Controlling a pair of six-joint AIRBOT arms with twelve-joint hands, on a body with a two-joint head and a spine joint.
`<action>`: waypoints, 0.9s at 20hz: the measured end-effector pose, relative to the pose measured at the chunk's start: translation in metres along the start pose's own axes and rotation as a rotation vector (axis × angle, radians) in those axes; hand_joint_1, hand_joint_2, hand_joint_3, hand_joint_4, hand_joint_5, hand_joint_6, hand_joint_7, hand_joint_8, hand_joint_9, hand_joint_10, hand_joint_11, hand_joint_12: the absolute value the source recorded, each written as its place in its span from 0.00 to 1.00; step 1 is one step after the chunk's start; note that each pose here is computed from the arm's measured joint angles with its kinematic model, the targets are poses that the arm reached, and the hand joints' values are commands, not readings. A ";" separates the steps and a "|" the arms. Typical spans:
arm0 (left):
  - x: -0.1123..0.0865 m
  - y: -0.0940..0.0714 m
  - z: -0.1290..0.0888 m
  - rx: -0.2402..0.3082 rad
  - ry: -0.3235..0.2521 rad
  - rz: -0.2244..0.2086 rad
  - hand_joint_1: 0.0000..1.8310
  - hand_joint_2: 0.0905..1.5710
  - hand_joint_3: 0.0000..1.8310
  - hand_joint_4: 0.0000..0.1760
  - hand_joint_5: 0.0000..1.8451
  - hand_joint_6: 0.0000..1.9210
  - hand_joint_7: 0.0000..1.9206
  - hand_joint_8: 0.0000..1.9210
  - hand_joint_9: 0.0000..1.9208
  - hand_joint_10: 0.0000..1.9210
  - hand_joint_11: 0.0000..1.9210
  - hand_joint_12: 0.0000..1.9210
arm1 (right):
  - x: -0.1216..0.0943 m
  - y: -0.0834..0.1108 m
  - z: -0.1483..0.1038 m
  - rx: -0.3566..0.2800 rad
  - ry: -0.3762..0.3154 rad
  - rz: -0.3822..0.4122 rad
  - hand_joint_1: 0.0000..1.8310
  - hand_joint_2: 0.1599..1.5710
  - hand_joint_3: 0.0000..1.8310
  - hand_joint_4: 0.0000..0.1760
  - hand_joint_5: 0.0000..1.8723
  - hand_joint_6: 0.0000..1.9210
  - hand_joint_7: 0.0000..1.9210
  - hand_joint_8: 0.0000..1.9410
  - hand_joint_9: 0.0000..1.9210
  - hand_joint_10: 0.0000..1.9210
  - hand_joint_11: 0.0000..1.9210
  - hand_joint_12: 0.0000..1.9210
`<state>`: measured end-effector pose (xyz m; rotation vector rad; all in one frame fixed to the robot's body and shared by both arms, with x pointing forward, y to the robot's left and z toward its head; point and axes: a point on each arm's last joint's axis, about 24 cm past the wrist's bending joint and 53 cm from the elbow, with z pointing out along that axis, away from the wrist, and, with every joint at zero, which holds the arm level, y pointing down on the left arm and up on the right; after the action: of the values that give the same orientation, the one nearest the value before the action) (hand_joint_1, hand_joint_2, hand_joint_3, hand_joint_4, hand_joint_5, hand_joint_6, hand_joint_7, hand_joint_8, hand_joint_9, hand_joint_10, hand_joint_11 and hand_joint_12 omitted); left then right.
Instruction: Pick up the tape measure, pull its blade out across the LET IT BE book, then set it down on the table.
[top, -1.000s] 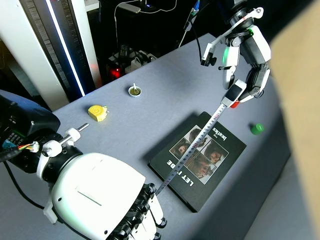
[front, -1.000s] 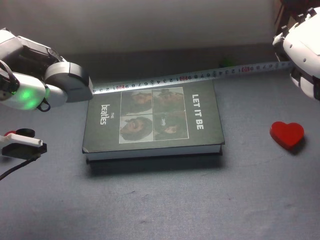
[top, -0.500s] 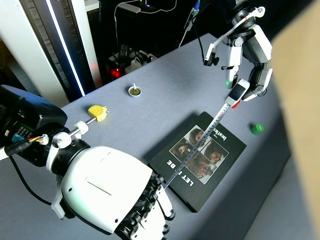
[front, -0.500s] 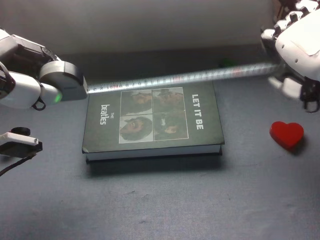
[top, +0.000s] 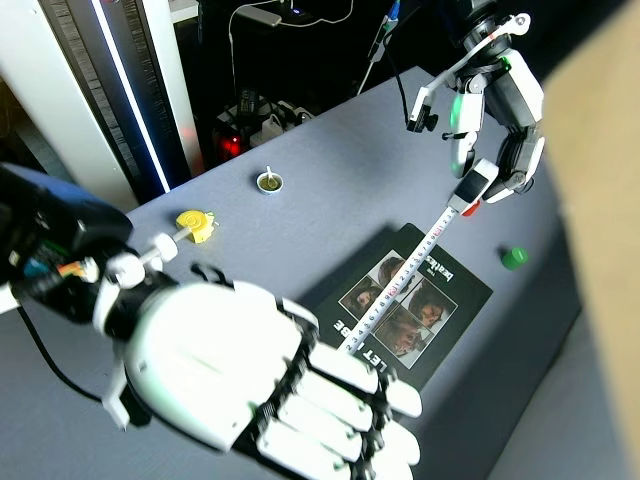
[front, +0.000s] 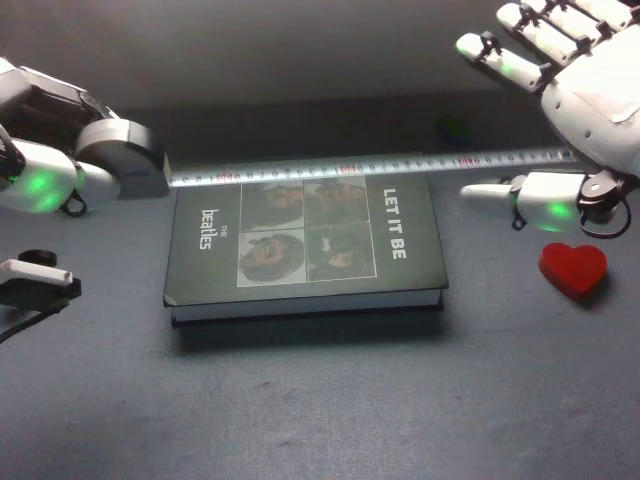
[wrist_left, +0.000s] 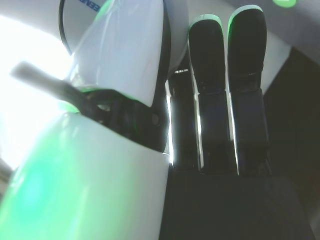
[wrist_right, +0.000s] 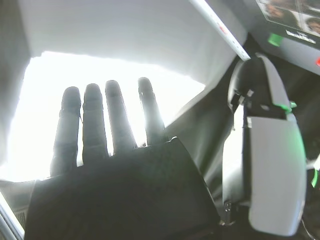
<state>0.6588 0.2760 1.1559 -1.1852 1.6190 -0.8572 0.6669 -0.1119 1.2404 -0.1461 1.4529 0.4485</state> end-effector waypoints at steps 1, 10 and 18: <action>-0.002 0.003 0.001 -0.003 0.012 0.000 0.75 0.69 0.00 0.00 0.51 0.48 0.50 0.51 0.47 0.68 0.44 0.66 | -0.007 0.007 -0.003 -0.013 -0.010 0.013 0.03 0.56 0.00 0.83 0.00 0.00 0.00 0.00 0.00 0.00 0.00 0.02; -0.030 0.029 0.011 -0.047 -0.013 0.038 0.75 0.69 0.00 0.00 0.50 0.47 0.51 0.51 0.48 0.68 0.44 0.66 | -0.016 0.050 -0.016 -0.086 0.062 0.178 0.02 0.60 0.01 0.81 0.00 0.00 0.00 0.00 0.00 0.00 0.02 0.03; -0.053 0.047 0.026 -0.061 -0.070 -0.007 0.75 0.69 0.00 0.00 0.50 0.48 0.51 0.51 0.47 0.68 0.44 0.66 | -0.016 0.053 -0.017 -0.084 0.052 0.191 0.05 0.62 0.00 0.76 0.00 0.00 0.01 0.00 0.00 0.00 0.00 0.12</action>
<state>0.6744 0.3404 1.1192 -1.2507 1.5943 -0.7671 0.6299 -0.0735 1.2628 -0.0867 1.5058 0.6665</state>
